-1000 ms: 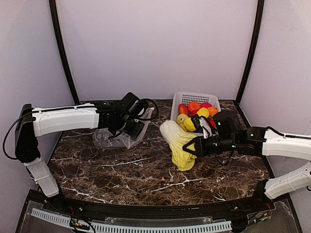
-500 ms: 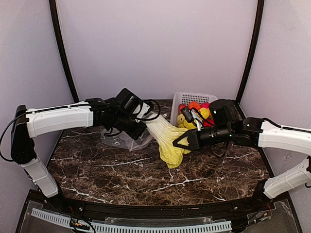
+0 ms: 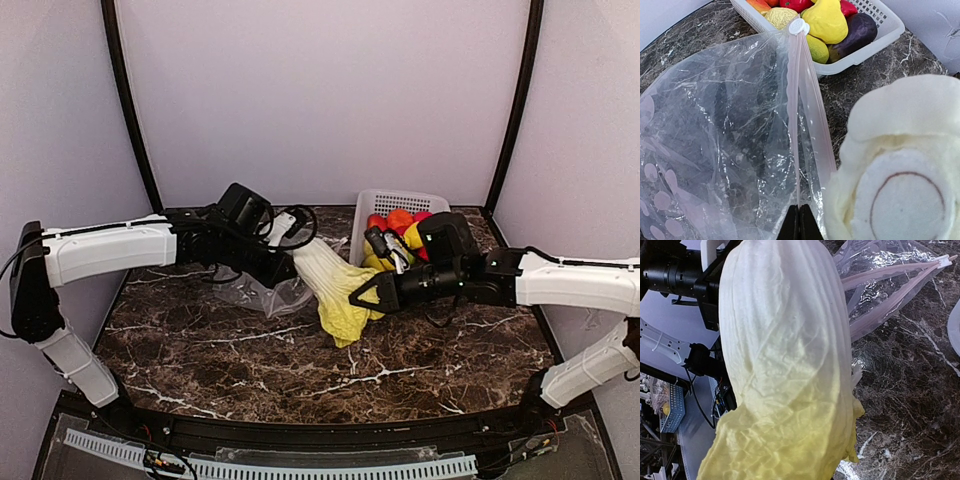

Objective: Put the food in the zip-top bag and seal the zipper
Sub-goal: Place the fake vegetable in the zipper food storage bag.

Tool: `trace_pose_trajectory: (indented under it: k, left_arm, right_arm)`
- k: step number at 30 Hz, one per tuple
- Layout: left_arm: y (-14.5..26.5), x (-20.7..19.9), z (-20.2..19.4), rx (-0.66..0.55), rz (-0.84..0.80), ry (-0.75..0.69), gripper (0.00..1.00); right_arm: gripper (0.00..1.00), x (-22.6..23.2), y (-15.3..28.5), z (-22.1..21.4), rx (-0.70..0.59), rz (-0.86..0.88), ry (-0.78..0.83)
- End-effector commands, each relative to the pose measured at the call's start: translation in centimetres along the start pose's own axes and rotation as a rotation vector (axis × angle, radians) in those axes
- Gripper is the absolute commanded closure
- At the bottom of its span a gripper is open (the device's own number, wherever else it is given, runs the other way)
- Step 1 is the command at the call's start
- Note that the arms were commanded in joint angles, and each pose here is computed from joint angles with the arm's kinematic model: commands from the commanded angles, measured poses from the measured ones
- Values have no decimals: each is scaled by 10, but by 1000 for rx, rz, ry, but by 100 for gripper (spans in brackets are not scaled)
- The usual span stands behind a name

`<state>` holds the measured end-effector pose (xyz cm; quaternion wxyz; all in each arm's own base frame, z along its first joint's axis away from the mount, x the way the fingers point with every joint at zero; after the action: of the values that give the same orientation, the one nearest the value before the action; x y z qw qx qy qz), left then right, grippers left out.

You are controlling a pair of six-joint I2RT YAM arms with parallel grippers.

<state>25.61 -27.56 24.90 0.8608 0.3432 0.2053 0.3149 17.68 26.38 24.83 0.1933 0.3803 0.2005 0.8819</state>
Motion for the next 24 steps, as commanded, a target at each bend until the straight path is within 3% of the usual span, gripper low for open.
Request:
trace_pose_trajectory:
  k: [1, 11, 24]
  left_arm:
    - [22, 0, 15, -116, -118, 42, 99]
    - [32, 8, 18, -147, -164, 34, 99]
    - [19, -9, 6, -107, -431, -60, 99]
  right_arm:
    - [100, -6, -8, -3, 10, -15, -11]
    - [100, -14, -14, -10, 32, -43, -40]
    - [100, -11, -26, 19, 37, -74, -88]
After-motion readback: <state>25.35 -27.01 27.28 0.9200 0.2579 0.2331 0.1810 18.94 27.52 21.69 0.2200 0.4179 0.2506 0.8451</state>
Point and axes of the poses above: each gripper's point midway between its finger pads, its own y axis back along the fingers, its own x axis along the line the jaws close on, z = x × y, the point moved 10 cm from there along y, back along the fingers, and after that the axes turned 1 degree about -y, right-handed, at the moved point
